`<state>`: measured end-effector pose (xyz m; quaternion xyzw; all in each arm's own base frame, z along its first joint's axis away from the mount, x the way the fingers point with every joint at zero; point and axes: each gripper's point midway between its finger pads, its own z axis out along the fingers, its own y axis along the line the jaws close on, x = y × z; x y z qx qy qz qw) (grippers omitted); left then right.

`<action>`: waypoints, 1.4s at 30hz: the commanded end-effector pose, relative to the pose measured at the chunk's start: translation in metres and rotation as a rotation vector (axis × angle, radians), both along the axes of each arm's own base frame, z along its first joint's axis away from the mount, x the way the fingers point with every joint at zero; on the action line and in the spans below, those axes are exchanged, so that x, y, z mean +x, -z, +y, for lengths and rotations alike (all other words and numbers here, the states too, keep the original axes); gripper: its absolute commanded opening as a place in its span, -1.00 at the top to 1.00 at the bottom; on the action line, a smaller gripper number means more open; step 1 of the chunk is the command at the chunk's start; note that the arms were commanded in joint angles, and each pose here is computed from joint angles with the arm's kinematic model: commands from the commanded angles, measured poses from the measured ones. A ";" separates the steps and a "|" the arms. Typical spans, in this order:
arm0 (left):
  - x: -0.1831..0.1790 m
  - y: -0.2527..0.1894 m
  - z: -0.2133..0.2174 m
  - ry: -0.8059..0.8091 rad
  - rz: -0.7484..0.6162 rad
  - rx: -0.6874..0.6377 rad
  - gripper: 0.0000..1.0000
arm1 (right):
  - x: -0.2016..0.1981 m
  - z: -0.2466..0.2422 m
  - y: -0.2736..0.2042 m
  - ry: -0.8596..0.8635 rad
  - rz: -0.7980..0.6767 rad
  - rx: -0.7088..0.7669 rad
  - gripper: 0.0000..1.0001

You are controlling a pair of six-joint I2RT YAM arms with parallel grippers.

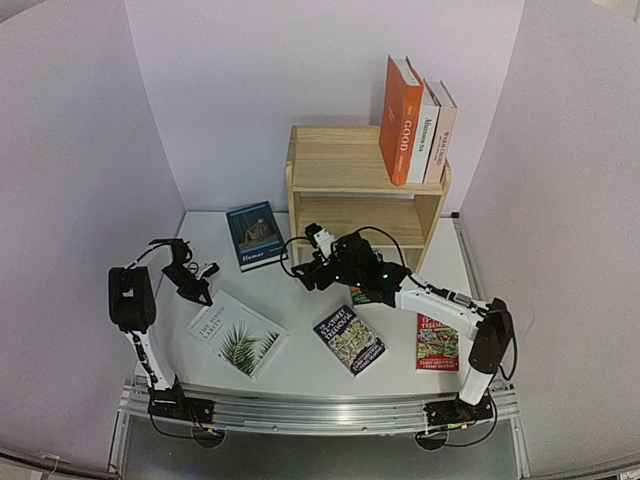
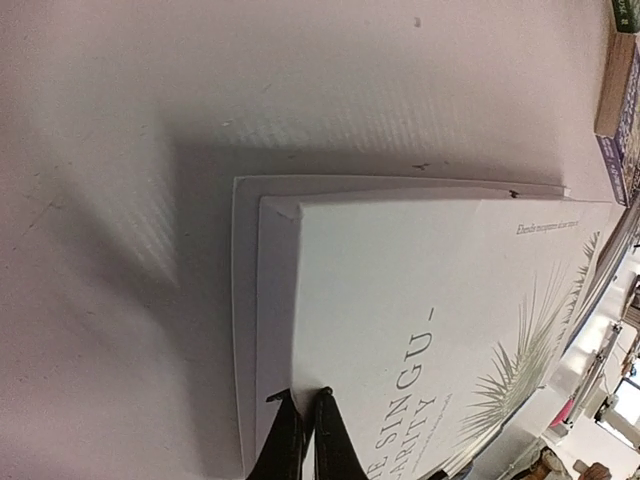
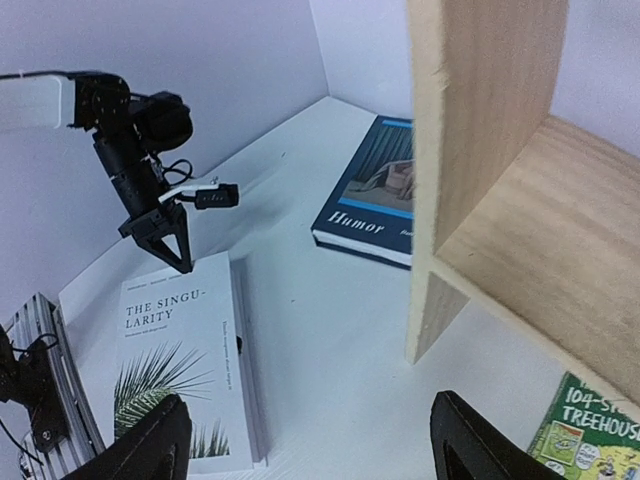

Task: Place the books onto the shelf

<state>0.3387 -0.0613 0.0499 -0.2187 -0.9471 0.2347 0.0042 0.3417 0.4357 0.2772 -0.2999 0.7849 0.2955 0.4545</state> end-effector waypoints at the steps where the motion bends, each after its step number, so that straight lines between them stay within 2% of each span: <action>1: 0.005 -0.042 -0.015 -0.115 -0.046 -0.007 1.00 | -0.021 0.043 0.026 -0.066 0.057 -0.016 -0.60; 8: 0.001 -0.079 -0.028 -0.263 0.021 -0.084 1.00 | -0.054 0.107 0.081 -0.106 0.028 -0.154 -0.60; 15: -0.013 -0.102 -0.050 -0.383 0.167 -0.225 1.00 | -0.090 0.160 0.096 -0.123 -0.260 -0.343 -0.67; 18: -0.014 -0.106 -0.051 -0.424 0.161 -0.239 1.00 | -0.105 0.171 0.107 -0.100 -0.364 -0.420 -0.72; 23: -0.018 -0.107 -0.052 -0.483 0.152 -0.257 1.00 | -0.133 0.197 0.165 -0.145 -0.550 -0.564 -0.85; 25: -0.021 -0.105 -0.053 -0.494 0.162 -0.259 1.00 | -0.140 0.204 0.172 -0.134 -0.613 -0.600 -0.86; 29: -0.024 -0.102 -0.052 -0.500 0.165 -0.252 1.00 | -0.114 0.188 0.168 0.063 -0.697 -0.676 -0.86; 32: -0.027 -0.103 -0.052 -0.503 0.164 -0.248 1.00 | -0.094 0.176 0.158 0.238 -0.842 -0.761 -0.96; 37: -0.027 -0.100 -0.054 -0.506 0.185 -0.262 1.00 | -0.089 0.171 0.175 0.288 -0.892 -0.834 -0.96; 40: -0.028 -0.099 -0.055 -0.502 0.194 -0.270 1.00 | -0.079 0.161 0.183 0.332 -0.898 -0.886 -0.87; 42: -0.030 -0.098 -0.056 -0.501 0.201 -0.271 1.00 | -0.071 0.156 0.182 0.350 -0.901 -0.894 -0.66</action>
